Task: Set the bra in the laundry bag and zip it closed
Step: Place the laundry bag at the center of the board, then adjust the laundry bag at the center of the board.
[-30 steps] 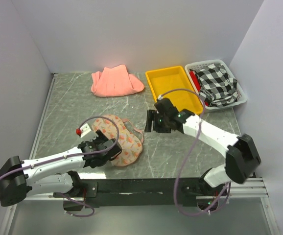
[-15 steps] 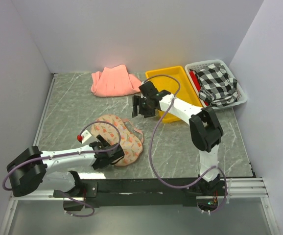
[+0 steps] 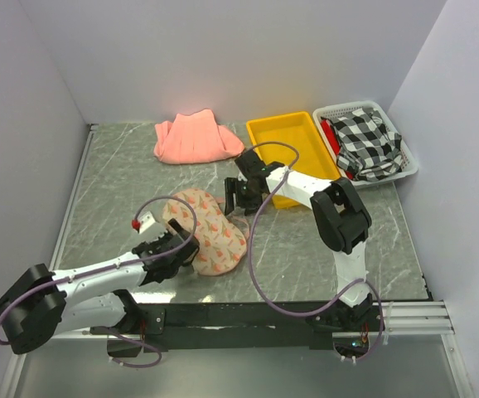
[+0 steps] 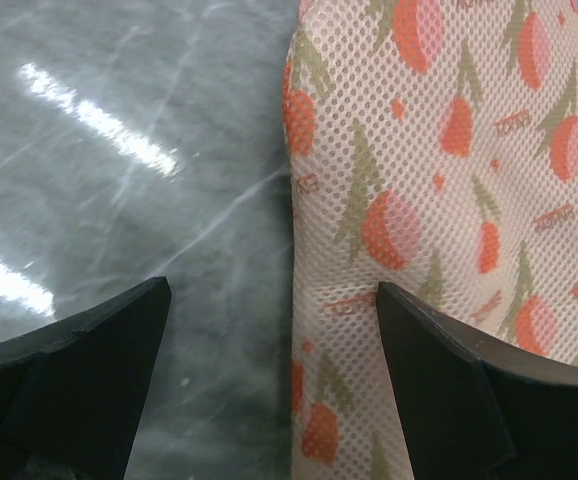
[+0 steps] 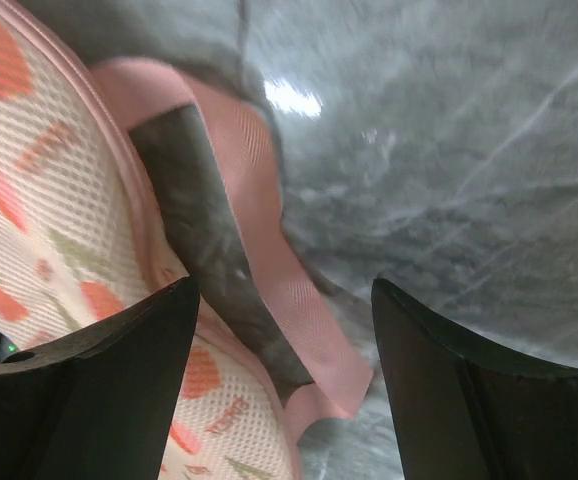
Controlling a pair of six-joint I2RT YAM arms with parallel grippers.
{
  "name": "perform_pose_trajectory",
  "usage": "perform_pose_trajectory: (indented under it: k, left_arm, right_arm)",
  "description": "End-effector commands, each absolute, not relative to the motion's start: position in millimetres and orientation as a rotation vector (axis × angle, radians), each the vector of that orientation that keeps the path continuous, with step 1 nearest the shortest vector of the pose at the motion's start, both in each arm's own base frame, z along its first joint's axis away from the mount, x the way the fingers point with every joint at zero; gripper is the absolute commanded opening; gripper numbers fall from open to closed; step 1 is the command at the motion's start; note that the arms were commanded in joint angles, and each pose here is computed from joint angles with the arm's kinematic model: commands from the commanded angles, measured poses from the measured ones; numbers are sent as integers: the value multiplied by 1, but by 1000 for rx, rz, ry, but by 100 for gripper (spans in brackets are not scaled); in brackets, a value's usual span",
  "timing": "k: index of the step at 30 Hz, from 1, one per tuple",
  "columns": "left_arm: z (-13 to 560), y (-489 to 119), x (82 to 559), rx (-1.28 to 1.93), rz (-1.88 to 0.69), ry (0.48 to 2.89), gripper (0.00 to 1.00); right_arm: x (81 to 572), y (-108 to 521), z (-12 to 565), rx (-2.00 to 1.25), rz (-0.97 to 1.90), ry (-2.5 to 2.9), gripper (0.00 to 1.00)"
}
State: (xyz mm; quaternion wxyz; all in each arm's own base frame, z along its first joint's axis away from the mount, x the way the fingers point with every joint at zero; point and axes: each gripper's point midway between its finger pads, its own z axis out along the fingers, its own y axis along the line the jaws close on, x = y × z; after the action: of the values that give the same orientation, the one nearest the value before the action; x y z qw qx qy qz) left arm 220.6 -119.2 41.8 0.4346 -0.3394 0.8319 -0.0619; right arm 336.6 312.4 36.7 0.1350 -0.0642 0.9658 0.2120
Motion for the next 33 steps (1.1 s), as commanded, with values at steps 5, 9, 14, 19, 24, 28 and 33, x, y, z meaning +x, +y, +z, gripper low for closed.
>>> perform_pose_trajectory:
  k: [5,9,14,19,24,28,33]
  left_arm:
    - [55,-147,263,-677,-317,2087,91]
    - [57,-152,277,-651,-332,2094,91]
    - [64,-161,292,-604,-359,2093,90]
    - [71,-163,300,-565,-334,2098,90]
    - [90,-160,301,-525,-328,2071,99]
    - [105,-154,296,-510,-333,2047,99]
    - [123,-146,287,-518,-350,2023,100]
  right_arm:
    - [313,311,51,-237,657,2783,78]
    - [298,309,47,-256,649,2803,78]
    - [278,313,50,-268,660,2798,78]
    - [279,302,54,-219,570,2760,78]
    - [301,275,74,-168,365,2663,80]
    - [318,262,94,-136,305,2600,81]
    - [331,256,96,-110,275,2616,81]
